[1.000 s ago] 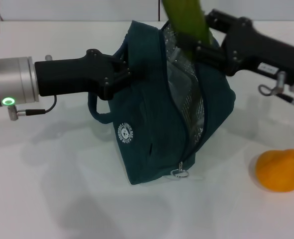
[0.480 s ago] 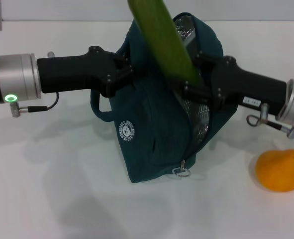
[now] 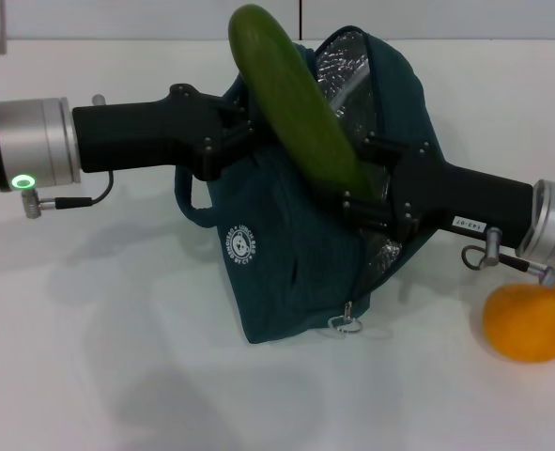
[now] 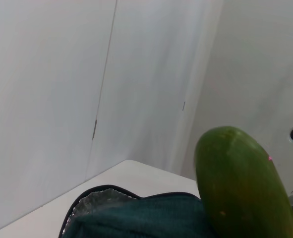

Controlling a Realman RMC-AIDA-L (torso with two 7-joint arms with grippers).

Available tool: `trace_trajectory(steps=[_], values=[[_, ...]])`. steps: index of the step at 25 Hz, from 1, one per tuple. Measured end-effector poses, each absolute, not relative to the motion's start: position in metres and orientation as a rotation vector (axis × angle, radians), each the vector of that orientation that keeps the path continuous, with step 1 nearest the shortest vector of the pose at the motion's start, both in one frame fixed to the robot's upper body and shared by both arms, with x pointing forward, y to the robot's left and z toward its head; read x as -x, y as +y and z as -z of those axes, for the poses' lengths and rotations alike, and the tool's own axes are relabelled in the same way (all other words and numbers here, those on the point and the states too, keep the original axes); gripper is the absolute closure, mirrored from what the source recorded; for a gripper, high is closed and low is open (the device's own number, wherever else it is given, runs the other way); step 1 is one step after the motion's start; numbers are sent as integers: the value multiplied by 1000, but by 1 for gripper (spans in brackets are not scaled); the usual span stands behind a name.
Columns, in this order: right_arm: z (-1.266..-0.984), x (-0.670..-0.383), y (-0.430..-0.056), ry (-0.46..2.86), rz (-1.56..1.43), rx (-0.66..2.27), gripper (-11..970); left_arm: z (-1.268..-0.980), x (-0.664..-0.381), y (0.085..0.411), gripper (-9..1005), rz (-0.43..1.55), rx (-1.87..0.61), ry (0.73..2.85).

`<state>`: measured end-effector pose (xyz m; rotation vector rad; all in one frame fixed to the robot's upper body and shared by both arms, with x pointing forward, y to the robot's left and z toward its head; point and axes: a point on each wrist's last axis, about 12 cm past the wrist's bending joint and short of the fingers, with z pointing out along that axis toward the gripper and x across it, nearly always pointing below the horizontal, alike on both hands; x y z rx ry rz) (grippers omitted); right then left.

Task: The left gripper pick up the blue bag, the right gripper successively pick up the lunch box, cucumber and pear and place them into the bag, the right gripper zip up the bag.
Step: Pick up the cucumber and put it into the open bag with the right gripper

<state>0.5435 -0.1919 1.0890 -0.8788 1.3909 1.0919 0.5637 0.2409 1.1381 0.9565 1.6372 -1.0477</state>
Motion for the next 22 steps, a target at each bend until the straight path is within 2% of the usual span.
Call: trace_trajectory(steps=[22], values=[[-1090, -548, -198, 1409, -1054, 851, 255, -1139, -564, 240, 881, 1057, -959, 1638]])
